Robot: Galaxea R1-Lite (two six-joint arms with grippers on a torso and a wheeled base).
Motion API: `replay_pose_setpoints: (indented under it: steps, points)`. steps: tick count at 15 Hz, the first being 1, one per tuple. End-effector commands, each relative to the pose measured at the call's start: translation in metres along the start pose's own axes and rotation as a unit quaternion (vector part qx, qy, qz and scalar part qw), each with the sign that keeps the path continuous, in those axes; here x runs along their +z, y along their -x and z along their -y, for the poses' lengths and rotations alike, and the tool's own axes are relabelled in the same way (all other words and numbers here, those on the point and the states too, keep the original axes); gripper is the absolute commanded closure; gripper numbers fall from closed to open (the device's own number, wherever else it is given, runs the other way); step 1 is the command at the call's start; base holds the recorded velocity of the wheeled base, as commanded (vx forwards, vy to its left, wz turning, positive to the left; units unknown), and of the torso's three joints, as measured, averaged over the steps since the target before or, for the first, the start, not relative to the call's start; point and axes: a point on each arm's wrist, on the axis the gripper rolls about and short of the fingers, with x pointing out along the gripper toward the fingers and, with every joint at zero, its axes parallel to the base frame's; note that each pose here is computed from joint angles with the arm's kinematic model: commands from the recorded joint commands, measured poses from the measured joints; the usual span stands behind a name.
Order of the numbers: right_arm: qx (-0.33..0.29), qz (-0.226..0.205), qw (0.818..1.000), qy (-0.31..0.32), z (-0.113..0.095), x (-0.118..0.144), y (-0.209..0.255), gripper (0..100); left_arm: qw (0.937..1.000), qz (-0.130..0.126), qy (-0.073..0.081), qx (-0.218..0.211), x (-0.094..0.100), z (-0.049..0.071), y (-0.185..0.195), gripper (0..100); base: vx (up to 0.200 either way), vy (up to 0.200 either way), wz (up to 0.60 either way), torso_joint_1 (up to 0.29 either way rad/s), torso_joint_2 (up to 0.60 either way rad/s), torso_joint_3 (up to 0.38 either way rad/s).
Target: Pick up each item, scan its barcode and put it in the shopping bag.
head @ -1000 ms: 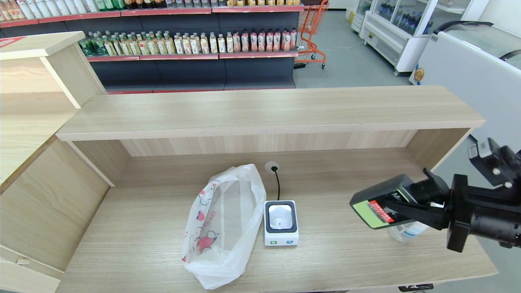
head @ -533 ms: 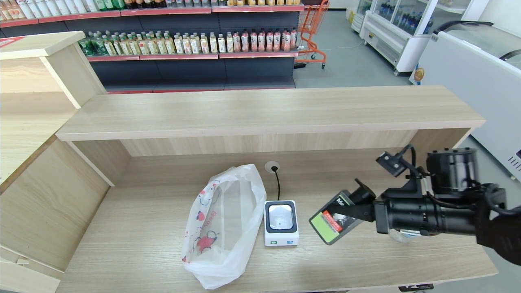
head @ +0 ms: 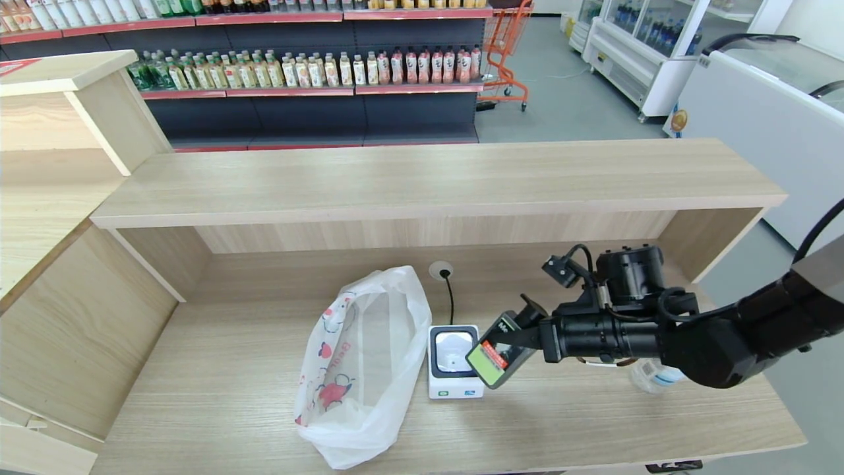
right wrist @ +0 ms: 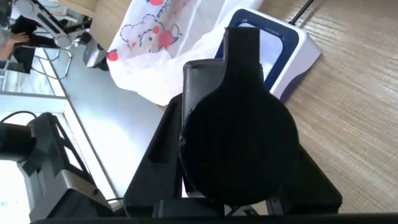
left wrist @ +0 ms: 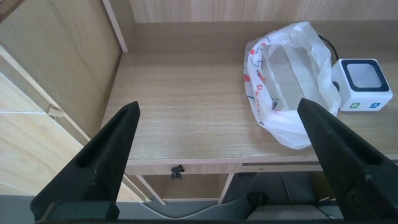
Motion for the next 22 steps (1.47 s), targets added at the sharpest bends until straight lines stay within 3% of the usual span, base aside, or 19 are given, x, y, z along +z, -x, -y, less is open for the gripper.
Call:
replay_pose_setpoints:
  steps: [1,8,13,22]
  points:
    - [0.0,-0.018,1.0,-0.005,0.013,-0.008,-0.018,100,1.0,-0.001,0.0,0.0,0.0,0.0,0.0,0,0.0,0.0,0.0,0.0,0.0,0.0]
    - [0.016,-0.011,1.0,0.016,0.011,-0.001,-0.045,100,1.0,-0.001,0.0,0.0,0.0,0.0,0.0,0,0.0,0.0,0.0,0.0,0.0,0.0]
    - [-0.006,0.005,0.999,0.033,0.015,-0.002,-0.066,100,1.0,-0.001,0.0,0.0,0.0,0.0,0.0,0,0.0,0.0,0.0,0.0,0.0,0.0]
    - [-0.002,0.006,0.999,0.038,0.013,-0.003,-0.072,100,1.0,-0.001,0.0,0.001,0.0,0.0,0.0,0,0.0,0.0,0.0,0.0,0.0,0.0]
